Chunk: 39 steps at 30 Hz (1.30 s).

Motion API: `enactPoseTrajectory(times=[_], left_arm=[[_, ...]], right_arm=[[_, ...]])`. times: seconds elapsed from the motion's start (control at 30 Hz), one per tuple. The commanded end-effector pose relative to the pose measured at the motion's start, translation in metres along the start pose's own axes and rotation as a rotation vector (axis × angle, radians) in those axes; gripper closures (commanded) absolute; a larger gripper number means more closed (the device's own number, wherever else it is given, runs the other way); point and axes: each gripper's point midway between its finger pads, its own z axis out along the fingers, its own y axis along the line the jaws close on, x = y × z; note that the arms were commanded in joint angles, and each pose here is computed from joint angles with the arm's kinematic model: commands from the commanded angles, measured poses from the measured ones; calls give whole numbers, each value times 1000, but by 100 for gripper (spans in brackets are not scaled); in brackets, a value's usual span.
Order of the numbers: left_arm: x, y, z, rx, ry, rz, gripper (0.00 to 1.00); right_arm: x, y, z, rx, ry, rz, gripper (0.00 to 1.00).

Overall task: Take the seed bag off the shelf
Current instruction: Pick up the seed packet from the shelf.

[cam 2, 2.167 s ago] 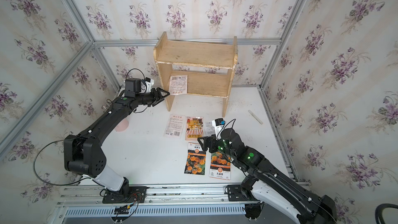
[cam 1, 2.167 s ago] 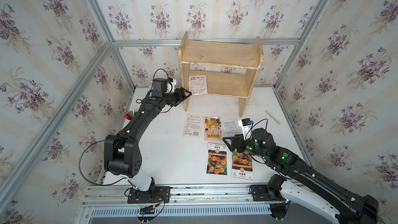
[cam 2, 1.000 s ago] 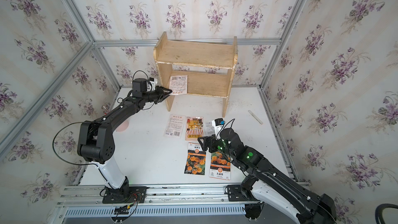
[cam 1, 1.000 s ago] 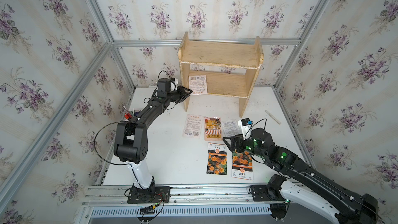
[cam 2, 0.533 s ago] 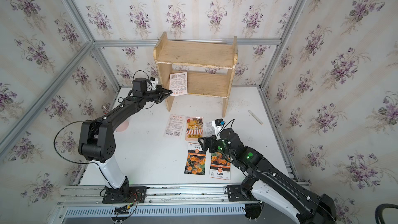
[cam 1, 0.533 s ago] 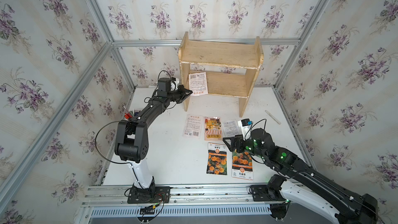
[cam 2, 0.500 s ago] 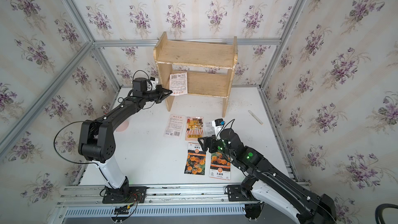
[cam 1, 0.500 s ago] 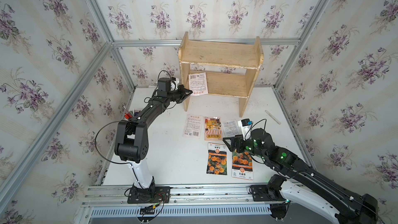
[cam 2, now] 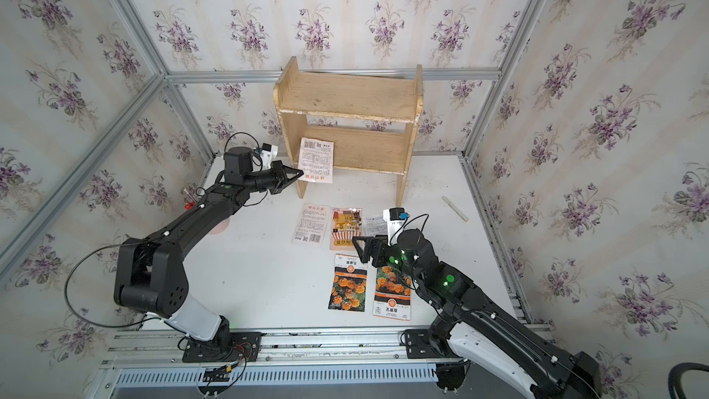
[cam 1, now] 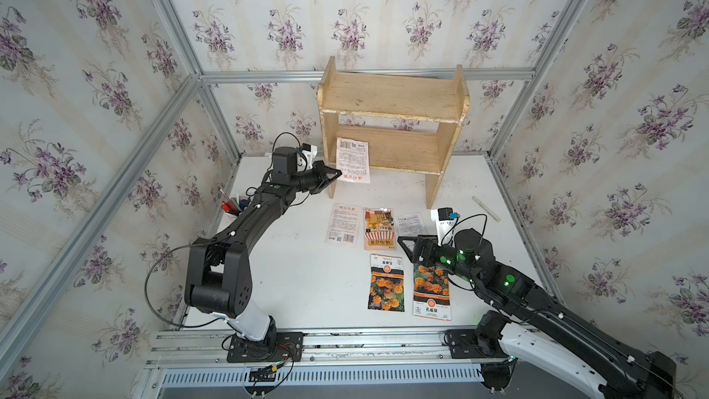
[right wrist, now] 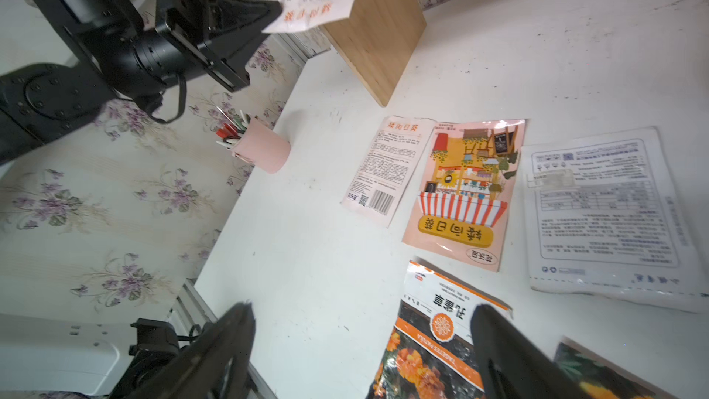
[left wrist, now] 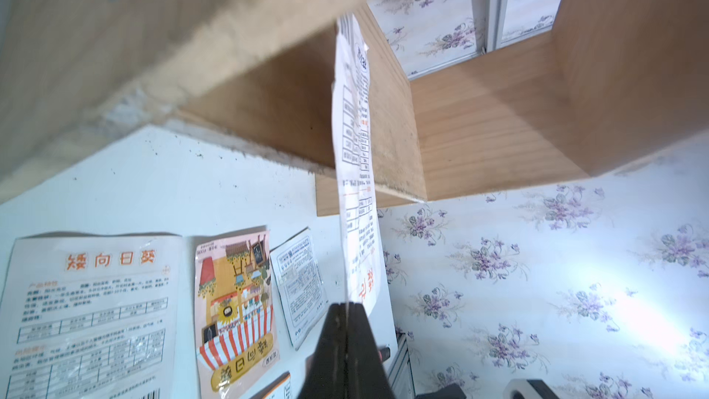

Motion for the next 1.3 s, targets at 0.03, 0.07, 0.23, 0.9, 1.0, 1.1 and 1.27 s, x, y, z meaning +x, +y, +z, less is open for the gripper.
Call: enactPoseTrajectory(times=[0.03,0.07,0.23,0.9,1.0,1.1,1.27], left_arm=[[33,-15,-19,60,64,95,100],[41,-18,-25,70,69,108,100],[71,-48,-57,153,59,193,100],[162,-118,-114,366,129,370,100],[168,-118,-114,361,145,375,100],[173,-116,-113,357,164,373,100],[175,-113,-109,347,175,371,100]], right_arm=[[-17,36,2,-164,-30,54,8],[-19,43,1,-193,-27,59,8],[-29,62,1,-307,-23,82,9],[-61,103,2,-469,-32,60,32],[-63,105,1,-473,-36,56,43],[-66,108,-2,-476,-39,49,56],[-66,107,-3,-467,-32,48,75]])
